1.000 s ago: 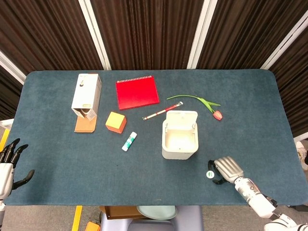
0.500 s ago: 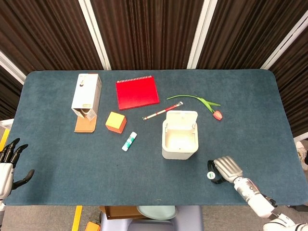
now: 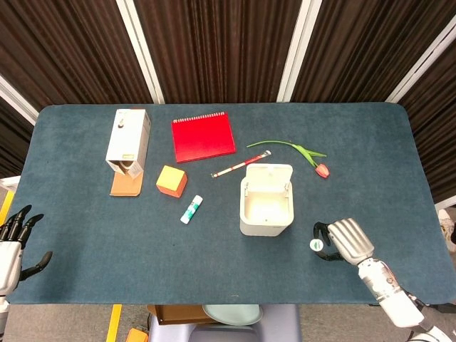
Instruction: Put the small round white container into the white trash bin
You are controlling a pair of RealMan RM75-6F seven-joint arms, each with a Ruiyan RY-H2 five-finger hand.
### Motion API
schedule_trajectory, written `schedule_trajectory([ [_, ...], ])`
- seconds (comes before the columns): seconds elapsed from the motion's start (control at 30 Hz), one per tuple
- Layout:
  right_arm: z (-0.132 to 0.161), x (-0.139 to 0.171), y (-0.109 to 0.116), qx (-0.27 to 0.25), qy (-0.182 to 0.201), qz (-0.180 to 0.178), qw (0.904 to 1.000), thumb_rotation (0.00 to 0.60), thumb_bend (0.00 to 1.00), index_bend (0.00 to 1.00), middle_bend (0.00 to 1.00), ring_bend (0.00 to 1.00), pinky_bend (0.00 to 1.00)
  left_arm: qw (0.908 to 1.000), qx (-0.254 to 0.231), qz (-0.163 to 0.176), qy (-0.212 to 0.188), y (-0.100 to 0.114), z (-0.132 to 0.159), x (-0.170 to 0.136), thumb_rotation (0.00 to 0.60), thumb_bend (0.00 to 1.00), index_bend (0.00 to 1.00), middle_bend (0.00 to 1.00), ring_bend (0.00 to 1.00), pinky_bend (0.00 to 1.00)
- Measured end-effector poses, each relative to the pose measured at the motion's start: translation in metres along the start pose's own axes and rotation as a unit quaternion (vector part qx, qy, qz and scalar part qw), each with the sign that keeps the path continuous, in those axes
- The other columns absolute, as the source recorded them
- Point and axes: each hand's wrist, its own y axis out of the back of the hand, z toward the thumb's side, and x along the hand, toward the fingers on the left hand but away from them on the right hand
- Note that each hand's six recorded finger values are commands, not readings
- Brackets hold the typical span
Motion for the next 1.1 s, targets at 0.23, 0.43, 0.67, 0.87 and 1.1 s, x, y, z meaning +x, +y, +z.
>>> schedule_trajectory([
  [0.23, 0.020, 0.004, 0.050, -0.005, 0.004, -0.055, 0.9985, 0.600, 0.29, 0.68, 0.82, 0.85, 1.00, 1.0000, 0.003, -0.006, 0.004, 0.000, 0.000, -0.001, 0.600, 0.27, 0.18, 0.06, 0.11, 0.23],
  [0.43, 0.037, -0.012, 0.087, 0.008, 0.009, -0.088, 0.9960, 0.600, 0.29, 0.68, 0.82, 0.85, 1.00, 0.9999, 0.006, -0.011, 0.007, -0.001, -0.001, -0.001, 0.600, 0.27, 0.18, 0.06, 0.11, 0.23],
  [0.67, 0.038, -0.051, 0.084, 0.011, 0.000, -0.079, 0.9968, 0.600, 0.29, 0.68, 0.82, 0.85, 1.00, 0.9999, 0.008, -0.010, 0.009, -0.001, -0.002, -0.001, 0.600, 0.27, 0.18, 0.06, 0.11, 0.23],
  [0.87, 0.045, -0.092, 0.075, 0.010, 0.007, -0.069, 0.9976, 0.600, 0.29, 0.68, 0.82, 0.85, 1.00, 0.9998, 0.007, -0.013, 0.010, -0.002, -0.003, 0.000, 0.600, 0.27, 0.18, 0.06, 0.11, 0.23],
  [1.1, 0.063, -0.115, 0.072, 0.000, 0.025, -0.074, 0.9970, 0.600, 0.29, 0.68, 0.82, 0.85, 1.00, 0.9999, 0.005, -0.011, 0.012, 0.000, -0.004, 0.000, 0.600, 0.27, 0.18, 0.06, 0.11, 0.23],
])
